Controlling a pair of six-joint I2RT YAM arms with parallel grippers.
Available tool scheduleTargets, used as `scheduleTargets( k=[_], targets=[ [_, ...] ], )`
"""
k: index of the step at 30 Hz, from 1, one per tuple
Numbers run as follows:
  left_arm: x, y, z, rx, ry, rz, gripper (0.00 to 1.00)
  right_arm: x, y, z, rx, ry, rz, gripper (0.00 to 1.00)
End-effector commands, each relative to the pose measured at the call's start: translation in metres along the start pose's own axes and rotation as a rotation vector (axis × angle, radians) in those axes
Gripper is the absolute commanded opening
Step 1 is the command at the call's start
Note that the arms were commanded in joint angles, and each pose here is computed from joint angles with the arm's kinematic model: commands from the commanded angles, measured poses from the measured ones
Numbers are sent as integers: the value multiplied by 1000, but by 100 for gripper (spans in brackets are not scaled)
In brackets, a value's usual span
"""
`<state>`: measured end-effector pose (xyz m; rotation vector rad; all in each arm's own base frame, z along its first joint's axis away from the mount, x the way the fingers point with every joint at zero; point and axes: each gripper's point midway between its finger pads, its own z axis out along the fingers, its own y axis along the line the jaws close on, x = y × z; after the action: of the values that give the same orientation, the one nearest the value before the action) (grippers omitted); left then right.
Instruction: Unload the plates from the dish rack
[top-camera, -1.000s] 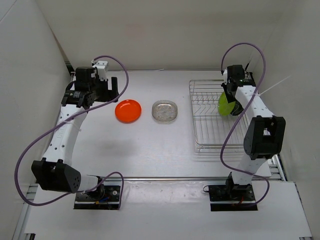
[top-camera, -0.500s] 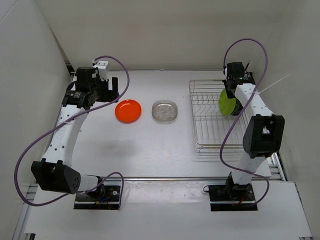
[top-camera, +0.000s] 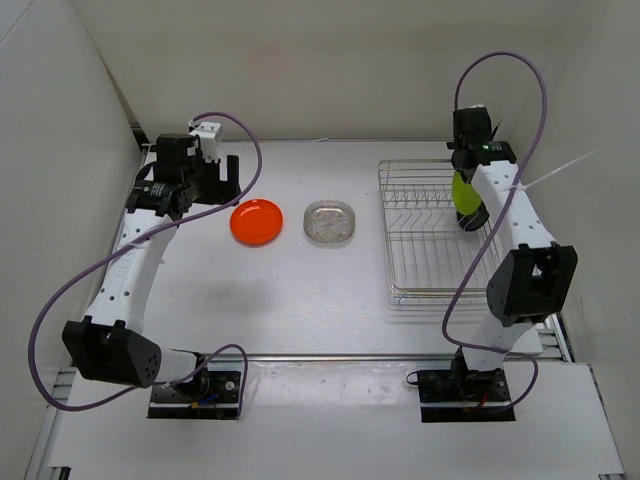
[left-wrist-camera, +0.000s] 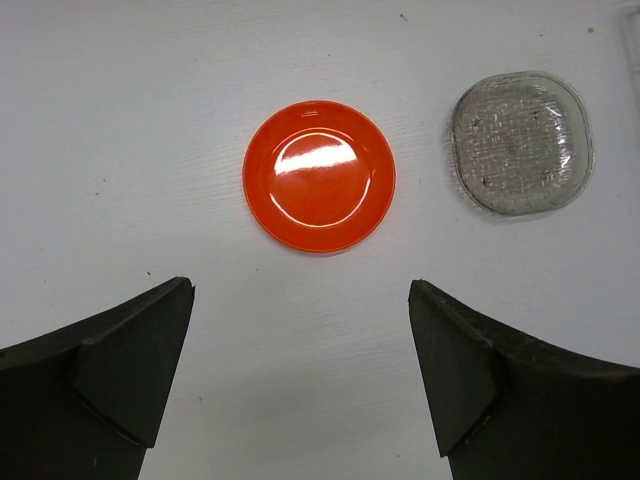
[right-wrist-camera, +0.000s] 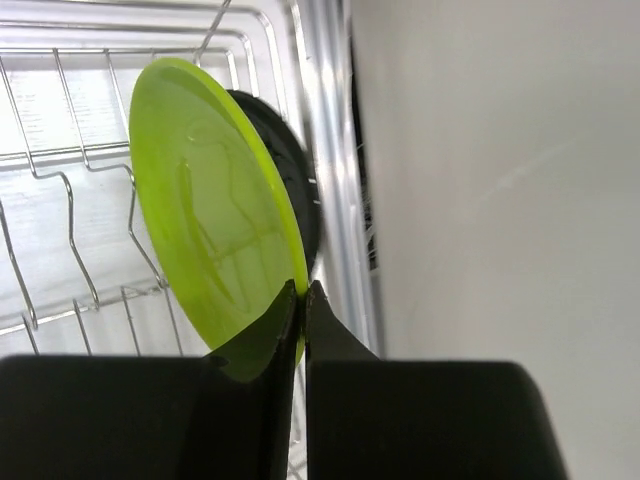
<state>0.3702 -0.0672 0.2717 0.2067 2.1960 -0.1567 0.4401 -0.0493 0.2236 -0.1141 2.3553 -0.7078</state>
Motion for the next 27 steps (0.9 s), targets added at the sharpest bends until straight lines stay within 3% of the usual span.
scheduleTargets(
  k=[1,8,10,12,17,22,27],
  targets=[
    [-19,-7,-12,15,-51,31,100,-38,-59,-66,114,-172,59,0],
    [-31,-95,-14,384,-67,110,100,-43,-69,-134,-8,-369,114,0],
    [-27,-137,-14,536,-41,157,100,-36,-48,-145,-157,-373,81,0],
    [-33,-180,-28,681,-60,226,100,-31,-3,-169,-443,-424,23,0],
    [-49,-265,-41,885,-77,318,100,-1,69,-226,-937,-541,-176,0],
    [-40,-323,-39,940,-57,398,99,14,90,-240,-1102,-524,-227,0],
    [-32,-331,-15,918,-24,401,99,17,93,-240,-1117,-523,-228,0]
  ],
)
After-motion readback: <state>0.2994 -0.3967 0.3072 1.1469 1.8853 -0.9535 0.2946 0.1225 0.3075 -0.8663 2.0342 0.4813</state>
